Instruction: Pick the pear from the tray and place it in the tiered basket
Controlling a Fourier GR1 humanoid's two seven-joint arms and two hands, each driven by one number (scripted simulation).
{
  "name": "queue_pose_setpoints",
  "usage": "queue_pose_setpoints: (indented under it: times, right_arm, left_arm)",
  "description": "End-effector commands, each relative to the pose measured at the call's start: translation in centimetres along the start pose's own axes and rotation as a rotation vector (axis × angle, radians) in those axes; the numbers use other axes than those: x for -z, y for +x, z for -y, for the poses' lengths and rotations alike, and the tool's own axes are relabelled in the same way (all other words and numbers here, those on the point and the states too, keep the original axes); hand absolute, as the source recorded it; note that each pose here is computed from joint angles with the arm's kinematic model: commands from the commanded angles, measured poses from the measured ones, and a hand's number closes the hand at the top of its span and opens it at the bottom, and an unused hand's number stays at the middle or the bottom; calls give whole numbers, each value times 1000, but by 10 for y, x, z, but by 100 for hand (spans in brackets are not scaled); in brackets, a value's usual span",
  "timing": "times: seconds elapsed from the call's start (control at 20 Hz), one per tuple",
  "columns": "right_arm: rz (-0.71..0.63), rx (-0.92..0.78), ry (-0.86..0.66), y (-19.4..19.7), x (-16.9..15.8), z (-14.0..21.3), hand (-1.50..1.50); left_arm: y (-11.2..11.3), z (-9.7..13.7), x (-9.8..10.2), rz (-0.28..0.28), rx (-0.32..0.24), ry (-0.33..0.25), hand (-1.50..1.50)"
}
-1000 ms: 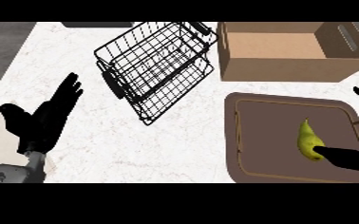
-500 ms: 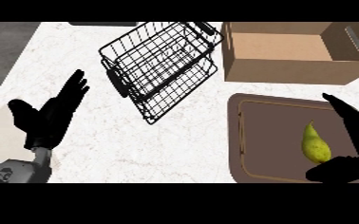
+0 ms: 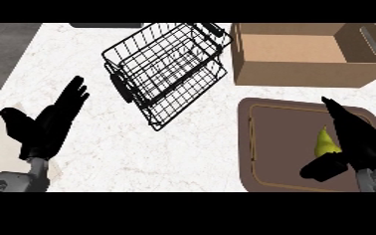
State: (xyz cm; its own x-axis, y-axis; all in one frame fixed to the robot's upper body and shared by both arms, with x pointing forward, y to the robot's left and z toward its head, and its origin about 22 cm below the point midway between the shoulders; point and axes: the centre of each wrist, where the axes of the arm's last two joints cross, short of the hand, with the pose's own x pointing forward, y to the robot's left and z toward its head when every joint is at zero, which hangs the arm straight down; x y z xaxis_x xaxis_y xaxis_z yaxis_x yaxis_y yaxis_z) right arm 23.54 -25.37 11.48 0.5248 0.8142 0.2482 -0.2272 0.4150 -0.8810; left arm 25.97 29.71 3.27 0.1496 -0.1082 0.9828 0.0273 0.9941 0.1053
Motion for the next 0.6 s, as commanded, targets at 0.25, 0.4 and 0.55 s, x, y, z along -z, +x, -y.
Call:
queue_pose_setpoints:
  times: [0.25, 0.4, 0.55]
  right_arm:
    - [-137, -57, -5, -30, 31, -42, -150]
    - [-147, -70, -44, -40, 38, -60, -150]
    - [-152, -90, -79, -38, 51, -45, -150]
  left_arm:
    - [-5, -1, 10, 9, -6, 4, 0]
    - [-2, 0, -10, -3, -12, 12, 0]
    - [-6, 9, -4, 0, 5, -4, 0]
